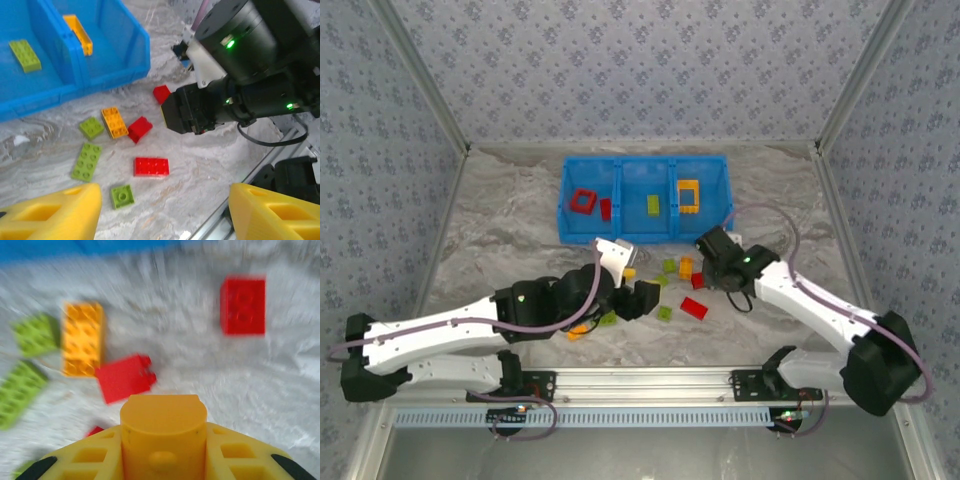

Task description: Sort the legos into containers by color

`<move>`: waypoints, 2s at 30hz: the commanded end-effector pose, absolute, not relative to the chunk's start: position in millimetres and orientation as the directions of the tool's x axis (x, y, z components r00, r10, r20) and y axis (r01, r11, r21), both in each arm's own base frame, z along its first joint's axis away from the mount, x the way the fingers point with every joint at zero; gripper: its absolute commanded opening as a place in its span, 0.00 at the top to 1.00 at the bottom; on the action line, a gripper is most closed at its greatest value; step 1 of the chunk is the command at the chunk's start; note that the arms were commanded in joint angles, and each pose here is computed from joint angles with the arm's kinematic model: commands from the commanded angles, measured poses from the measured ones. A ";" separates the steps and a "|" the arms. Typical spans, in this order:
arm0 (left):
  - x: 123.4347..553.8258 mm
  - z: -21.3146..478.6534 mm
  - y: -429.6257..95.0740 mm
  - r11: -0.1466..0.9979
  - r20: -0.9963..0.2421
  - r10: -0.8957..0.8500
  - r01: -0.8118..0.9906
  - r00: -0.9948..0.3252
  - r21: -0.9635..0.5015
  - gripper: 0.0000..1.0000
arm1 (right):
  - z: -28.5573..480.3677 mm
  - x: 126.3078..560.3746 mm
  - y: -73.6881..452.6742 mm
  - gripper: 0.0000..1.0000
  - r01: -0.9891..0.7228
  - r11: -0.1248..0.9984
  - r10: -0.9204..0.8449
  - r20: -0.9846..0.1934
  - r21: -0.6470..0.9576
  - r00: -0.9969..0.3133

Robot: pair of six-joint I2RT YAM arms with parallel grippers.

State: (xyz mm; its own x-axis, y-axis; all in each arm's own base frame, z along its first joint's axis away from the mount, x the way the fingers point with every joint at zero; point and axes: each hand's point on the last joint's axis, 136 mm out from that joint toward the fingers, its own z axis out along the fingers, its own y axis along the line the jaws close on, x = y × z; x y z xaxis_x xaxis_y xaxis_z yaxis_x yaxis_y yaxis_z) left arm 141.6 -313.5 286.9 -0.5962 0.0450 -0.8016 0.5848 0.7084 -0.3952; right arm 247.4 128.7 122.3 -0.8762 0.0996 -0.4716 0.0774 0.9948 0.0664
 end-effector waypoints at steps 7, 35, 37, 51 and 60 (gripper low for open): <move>185.7 327.7 -323.2 0.755 -0.835 -0.031 0.535 -0.549 -0.380 0.29 | 154.5 373.4 132.2 0.72 0.067 0.998 0.048 -0.499 -0.020 -0.865; 200.5 311.6 -290.3 0.827 -0.807 -0.087 0.409 -0.584 -0.386 0.29 | 136.0 517.6 125.0 0.48 0.166 0.979 0.084 -0.514 -0.116 -0.854; 199.8 315.0 -289.4 0.822 -0.805 -0.098 0.408 -0.586 -0.397 0.29 | 157.7 515.5 123.4 0.48 0.176 0.979 0.091 -0.545 -0.106 -0.834; 202.9 215.7 -152.2 0.910 -0.521 -0.372 -0.192 -0.768 -0.368 0.30 | 303.9 334.7 257.5 0.44 -0.490 0.866 -0.140 -0.891 0.101 -0.431; 204.0 113.9 -99.2 0.737 -0.254 -0.668 -0.572 -0.700 -0.361 0.23 | 233.3 138.7 349.9 0.42 -0.894 0.447 -0.281 -0.941 0.044 -0.187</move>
